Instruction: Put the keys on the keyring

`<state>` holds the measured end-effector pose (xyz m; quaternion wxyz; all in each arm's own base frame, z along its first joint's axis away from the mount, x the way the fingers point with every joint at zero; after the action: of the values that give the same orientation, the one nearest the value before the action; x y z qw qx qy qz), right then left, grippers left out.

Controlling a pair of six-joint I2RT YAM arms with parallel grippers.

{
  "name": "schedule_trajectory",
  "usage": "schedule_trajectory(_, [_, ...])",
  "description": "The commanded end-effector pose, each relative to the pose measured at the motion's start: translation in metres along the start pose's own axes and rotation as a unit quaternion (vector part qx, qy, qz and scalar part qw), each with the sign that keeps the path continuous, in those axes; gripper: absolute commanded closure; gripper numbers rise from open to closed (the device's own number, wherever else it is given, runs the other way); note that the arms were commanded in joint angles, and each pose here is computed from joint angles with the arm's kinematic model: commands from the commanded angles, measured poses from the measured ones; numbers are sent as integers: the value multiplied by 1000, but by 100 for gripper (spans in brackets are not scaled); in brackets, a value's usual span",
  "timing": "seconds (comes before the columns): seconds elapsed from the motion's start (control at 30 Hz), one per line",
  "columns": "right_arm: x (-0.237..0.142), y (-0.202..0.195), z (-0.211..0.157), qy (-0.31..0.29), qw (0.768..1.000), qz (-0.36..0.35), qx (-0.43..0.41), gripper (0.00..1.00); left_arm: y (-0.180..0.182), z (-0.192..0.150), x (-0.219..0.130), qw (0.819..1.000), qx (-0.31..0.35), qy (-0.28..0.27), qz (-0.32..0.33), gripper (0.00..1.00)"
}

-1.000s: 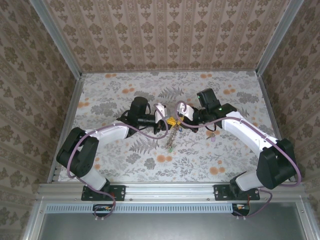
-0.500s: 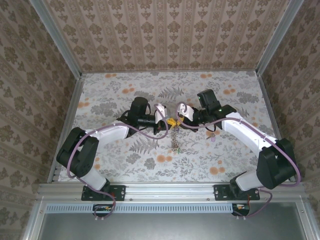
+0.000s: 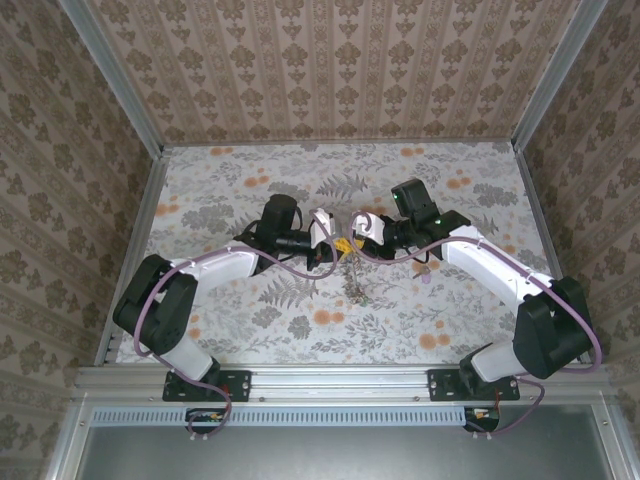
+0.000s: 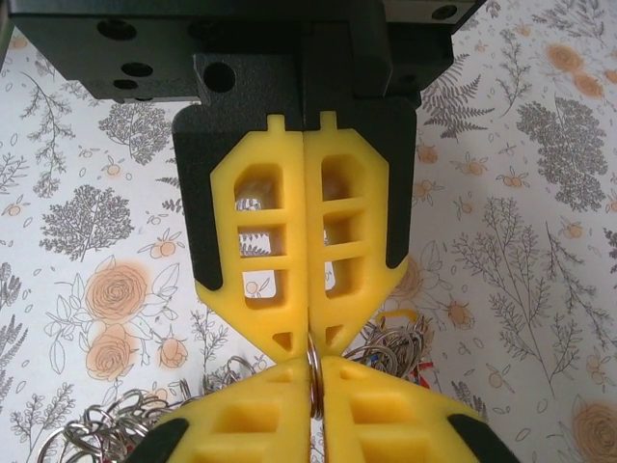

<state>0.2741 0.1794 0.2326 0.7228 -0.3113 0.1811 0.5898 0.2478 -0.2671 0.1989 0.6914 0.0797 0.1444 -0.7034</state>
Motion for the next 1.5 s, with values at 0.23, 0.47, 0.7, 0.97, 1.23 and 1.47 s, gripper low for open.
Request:
schedule_trajectory(0.23, [4, 1, -4, 13, 1000, 4, -19, 84, -5, 26, -5, 999, 45, -29, -8, 100])
schedule_trajectory(0.47, [5, 2, -7, 26, 999, 11, -23, 81, -5, 27, -5, 998, 47, -28, -7, 100])
schedule_trajectory(0.7, [5, 1, -5, 19, 1000, 12, -16, 88, -4, 27, -5, 998, 48, -28, -6, 100])
schedule_trajectory(0.97, [5, -2, 0, -8, 1000, 2, -3, 100, -4, 24, -6, 999, 44, -30, -4, 96])
schedule_trajectory(1.23, [-2, -4, 2, -65, 998, 2, 19, 100, -1, 14, -11, 999, 27, -35, 0, 79])
schedule_trajectory(1.47, [-4, -7, 2, -80, 996, 0, 28, 100, 3, 13, -9, 999, 23, -33, -2, 76])
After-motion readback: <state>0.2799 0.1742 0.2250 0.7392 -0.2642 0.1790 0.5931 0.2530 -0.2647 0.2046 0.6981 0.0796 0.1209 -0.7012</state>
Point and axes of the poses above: each hand's point on the last joint's axis, 136 mm out from that joint toward the fingers, its own x axis out along the fingers, its own y axis along the line the jaws close on, z = x × y, the point moved 9 cm from there along -x, back along the fingers, and after that the axes turned 5 degrees about -x, right-handed, at the moved point
